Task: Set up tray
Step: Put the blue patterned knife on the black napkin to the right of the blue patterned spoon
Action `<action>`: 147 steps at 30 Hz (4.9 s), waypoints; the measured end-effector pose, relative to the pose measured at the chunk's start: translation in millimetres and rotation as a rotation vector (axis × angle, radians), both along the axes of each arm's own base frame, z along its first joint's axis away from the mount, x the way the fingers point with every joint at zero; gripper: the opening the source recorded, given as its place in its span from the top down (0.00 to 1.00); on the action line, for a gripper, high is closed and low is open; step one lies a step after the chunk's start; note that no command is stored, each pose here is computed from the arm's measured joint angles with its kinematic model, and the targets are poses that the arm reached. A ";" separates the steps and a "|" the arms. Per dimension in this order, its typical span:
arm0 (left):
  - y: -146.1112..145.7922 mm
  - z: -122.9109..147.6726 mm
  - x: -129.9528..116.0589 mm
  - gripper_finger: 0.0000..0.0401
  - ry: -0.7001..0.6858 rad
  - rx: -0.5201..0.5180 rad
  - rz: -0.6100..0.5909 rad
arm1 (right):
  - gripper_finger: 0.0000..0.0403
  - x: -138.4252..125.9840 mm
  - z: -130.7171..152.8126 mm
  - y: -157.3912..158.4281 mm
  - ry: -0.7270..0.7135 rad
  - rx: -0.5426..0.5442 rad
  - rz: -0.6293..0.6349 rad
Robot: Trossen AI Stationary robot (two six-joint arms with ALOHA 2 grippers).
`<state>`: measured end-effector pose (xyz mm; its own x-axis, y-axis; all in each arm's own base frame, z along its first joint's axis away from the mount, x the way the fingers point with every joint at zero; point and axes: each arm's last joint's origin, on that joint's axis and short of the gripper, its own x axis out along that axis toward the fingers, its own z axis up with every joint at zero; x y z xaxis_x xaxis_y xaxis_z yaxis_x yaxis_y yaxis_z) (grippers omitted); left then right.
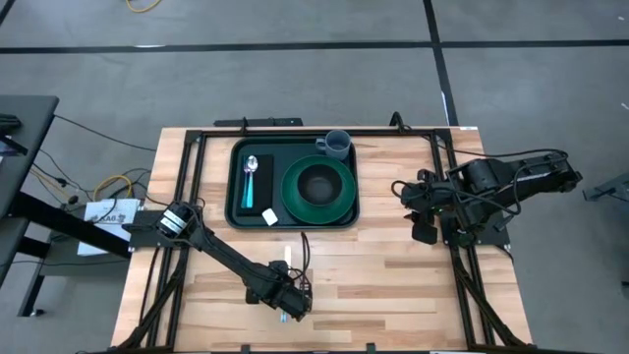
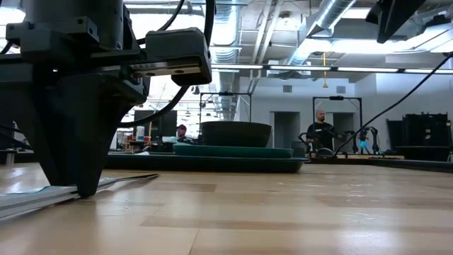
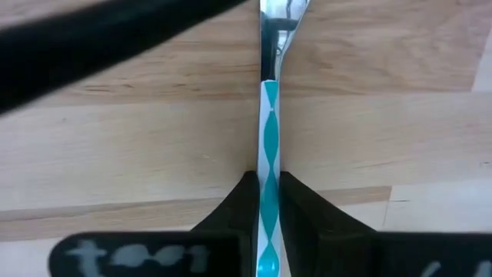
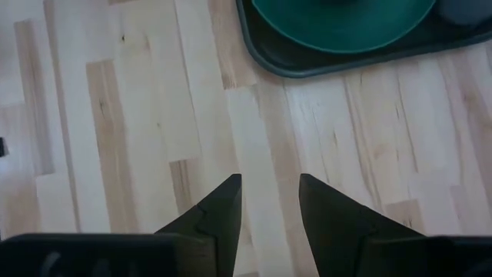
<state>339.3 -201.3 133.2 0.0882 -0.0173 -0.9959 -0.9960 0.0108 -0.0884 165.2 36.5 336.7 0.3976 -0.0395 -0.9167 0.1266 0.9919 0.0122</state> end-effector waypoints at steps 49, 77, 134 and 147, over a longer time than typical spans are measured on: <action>194.0 177.6 -106.5 0.97 -0.240 0.401 0.117 | 0.70 1.8 0.7 0.3 -0.018 -0.010 0.026; 312.3 103.6 -106.2 0.97 -0.181 0.230 -0.021 | 0.70 -25.6 26.4 -4.9 -0.260 0.085 0.063; 342.7 21.9 -96.2 0.93 -0.119 0.071 0.085 | 0.70 -27.3 27.2 -5.9 -0.269 0.093 0.010; 341.3 21.9 -95.4 0.85 -0.132 0.055 0.018 | 0.70 -27.3 27.2 -5.8 -0.269 0.088 0.025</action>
